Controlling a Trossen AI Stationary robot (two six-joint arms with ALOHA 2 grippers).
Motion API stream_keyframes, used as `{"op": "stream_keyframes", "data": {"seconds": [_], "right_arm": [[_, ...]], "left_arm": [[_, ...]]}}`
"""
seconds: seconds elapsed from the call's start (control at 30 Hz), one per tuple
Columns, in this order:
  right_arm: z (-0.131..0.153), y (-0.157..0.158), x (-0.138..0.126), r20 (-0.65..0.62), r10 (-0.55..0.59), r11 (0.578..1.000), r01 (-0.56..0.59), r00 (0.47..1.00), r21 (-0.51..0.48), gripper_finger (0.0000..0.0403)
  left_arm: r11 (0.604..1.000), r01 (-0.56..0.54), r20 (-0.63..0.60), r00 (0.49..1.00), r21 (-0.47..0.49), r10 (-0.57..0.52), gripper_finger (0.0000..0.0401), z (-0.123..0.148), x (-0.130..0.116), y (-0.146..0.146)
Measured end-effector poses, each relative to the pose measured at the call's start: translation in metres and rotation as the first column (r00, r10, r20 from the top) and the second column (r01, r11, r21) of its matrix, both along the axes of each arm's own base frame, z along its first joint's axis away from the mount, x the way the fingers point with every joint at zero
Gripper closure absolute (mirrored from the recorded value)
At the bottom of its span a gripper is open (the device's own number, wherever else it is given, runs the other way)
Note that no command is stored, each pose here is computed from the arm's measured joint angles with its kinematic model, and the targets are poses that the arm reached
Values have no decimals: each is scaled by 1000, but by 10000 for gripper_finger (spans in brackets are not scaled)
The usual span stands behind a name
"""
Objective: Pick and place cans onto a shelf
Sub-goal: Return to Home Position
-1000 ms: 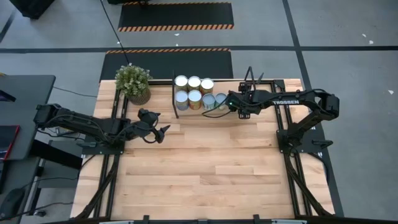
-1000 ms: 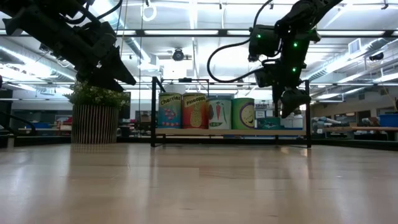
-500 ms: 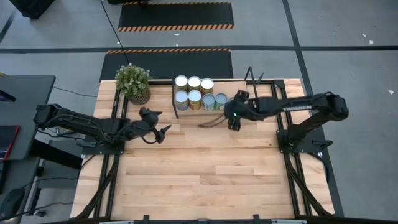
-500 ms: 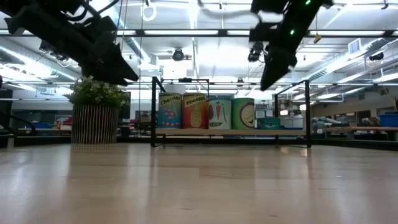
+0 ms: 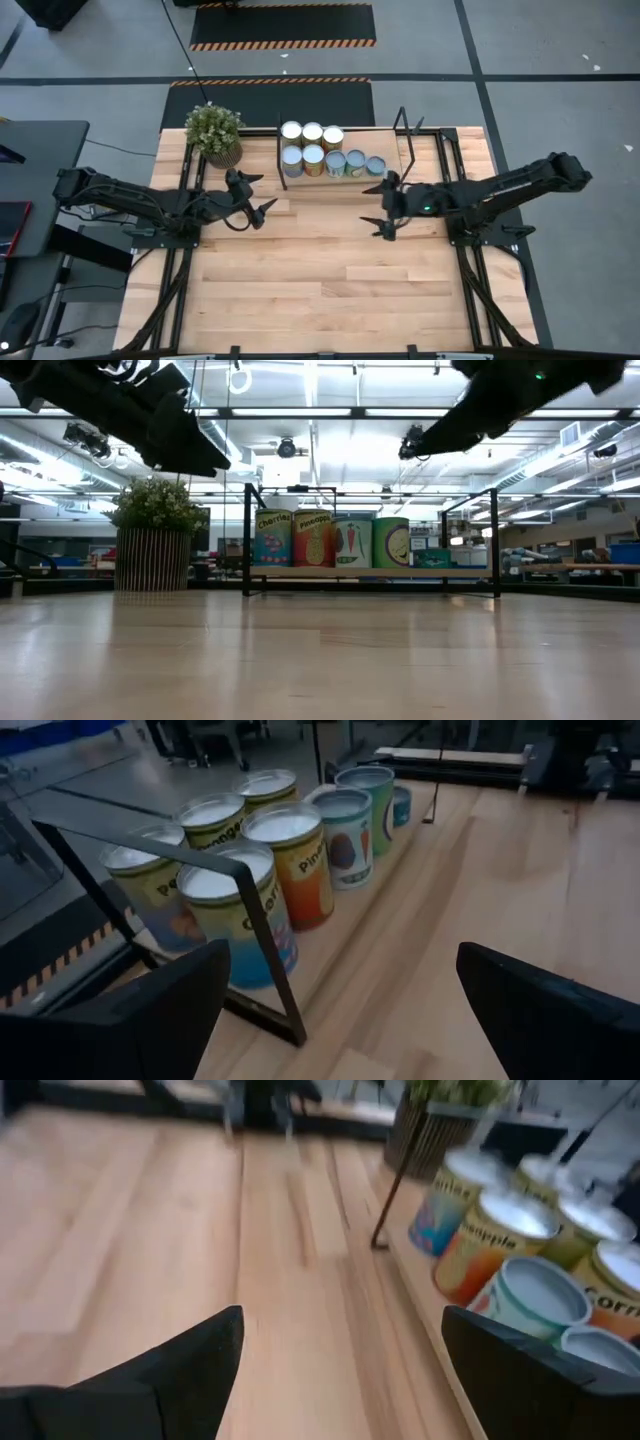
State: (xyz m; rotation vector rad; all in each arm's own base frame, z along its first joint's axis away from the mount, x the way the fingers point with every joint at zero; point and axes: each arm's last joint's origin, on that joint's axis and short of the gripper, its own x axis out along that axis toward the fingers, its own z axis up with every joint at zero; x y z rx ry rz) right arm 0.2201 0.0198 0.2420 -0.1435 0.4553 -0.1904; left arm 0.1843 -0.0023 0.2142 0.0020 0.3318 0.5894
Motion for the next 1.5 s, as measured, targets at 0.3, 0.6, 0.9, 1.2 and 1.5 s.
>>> {"op": "stream_keyframes", "data": {"seconds": [0.3,0.6,0.9,1.2,1.5], "right_arm": [[-12,-5,-41,246,42,999,-41,968,-8,55],[-15,-8,-62,311,48,999,-44,949,-22,55],[-24,-11,-81,375,57,998,-43,925,-45,55],[-35,-12,-94,415,52,998,-41,908,-37,55],[-47,-13,-102,436,44,999,-40,899,-19,55]], "left_arm": [[979,204,266,943,12,-199,5,-21,-9,-2],[956,294,447,856,-11,-258,5,-47,-38,2],[950,312,460,845,-7,-274,5,-39,-53,9],[966,259,483,846,-1,-226,5,-35,-74,15],[977,215,508,841,1,-186,5,-36,-90,15]]}}
